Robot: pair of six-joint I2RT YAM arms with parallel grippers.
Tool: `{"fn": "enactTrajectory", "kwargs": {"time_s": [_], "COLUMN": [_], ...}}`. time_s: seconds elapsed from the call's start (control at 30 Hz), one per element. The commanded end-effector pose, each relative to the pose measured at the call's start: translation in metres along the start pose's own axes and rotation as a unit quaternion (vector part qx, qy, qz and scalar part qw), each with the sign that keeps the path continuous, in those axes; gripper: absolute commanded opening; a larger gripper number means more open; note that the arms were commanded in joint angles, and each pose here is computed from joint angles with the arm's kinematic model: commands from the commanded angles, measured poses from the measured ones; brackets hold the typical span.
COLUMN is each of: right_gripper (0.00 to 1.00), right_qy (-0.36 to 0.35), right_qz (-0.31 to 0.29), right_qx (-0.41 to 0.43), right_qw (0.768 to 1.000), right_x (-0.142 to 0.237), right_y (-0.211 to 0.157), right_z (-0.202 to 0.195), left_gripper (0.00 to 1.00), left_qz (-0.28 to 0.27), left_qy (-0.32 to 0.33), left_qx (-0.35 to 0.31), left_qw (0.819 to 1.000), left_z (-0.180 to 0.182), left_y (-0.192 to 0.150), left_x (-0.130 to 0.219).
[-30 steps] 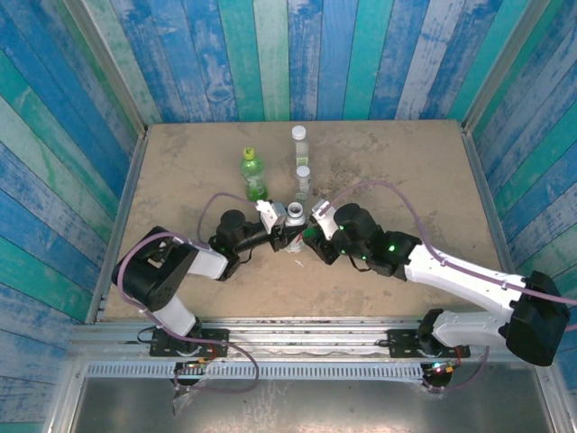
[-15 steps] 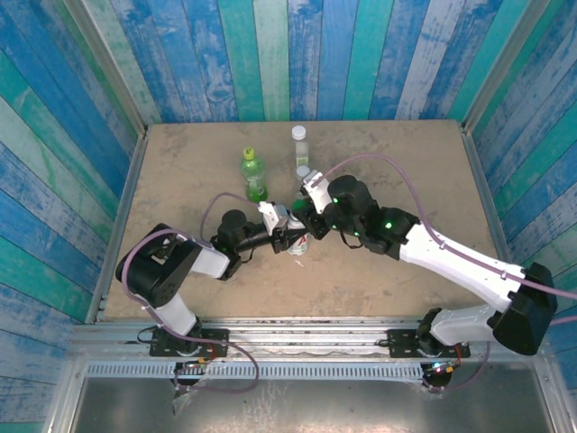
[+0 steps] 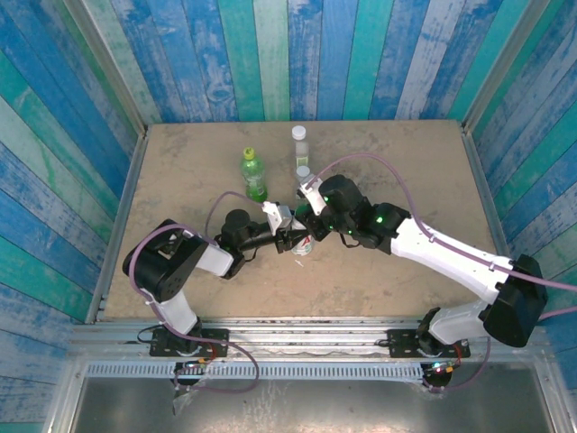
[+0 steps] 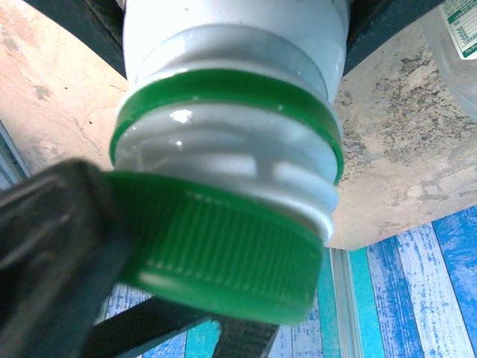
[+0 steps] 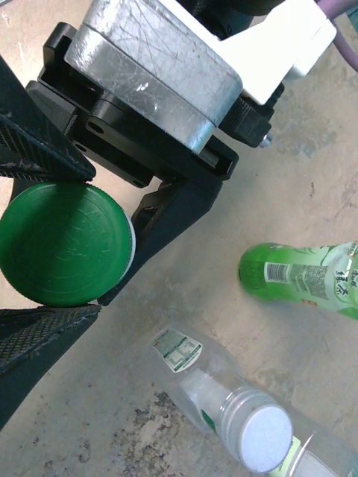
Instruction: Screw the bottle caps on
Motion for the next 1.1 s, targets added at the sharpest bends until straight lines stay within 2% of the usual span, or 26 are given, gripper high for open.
{"fn": "enactTrajectory", "kwargs": {"time_s": [0.0,0.2,0.4,0.53,0.7,0.93,1.07], "right_gripper": [0.45,0.46,0.44,0.39,0.41,0.45,0.47], "right_qy": [-0.029,-0.012,0.004,0.016,0.027,0.033,0.014], "right_qz": [0.036,0.043,0.099,0.12,0.139,0.129,0.111], "right_qx": [-0.01,-0.018,-0.018,-0.017,-0.002,0.023,0.025], "right_qw": [0.999,0.999,0.995,0.993,0.99,0.991,0.993], "right_x": [-0.003,-0.005,-0.01,-0.011,-0.012,-0.011,-0.006], "right_y": [-0.011,-0.007,-0.013,-0.01,-0.011,-0.01,-0.003], "right_z": [-0.009,-0.006,-0.004,-0.001,0.002,0.01,0.004], "left_gripper": [0.51,0.51,0.51,0.51,0.51,0.5,0.5], "left_qz": [0.023,0.023,0.026,0.026,0.027,0.03,0.029], "left_qy": [-0.011,-0.011,-0.011,-0.014,-0.012,-0.008,-0.009], "left_qx": [0.008,0.005,0.005,0.006,0.005,0.01,0.008], "left_qw": [1.0,1.0,1.0,1.0,1.0,0.999,0.999], "left_z": [-0.001,0.0,0.0,0.0,0.0,0.002,0.002], "left_y": [-0.014,-0.014,-0.015,-0.015,-0.015,-0.016,-0.015], "left_x": [-0.004,-0.005,-0.005,-0.006,-0.006,-0.007,-0.008]}}
Point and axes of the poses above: each hand's point on the last joint's axis, 136 mm out from that joint toward the fingers, its own x axis back along the fingers, its own z axis along the line the jaws close on, y = z × x, the point moved 4 cm from there along x, back along the fingers, and after that the axes turned 13 degrees about x, right-handed, at the moved point
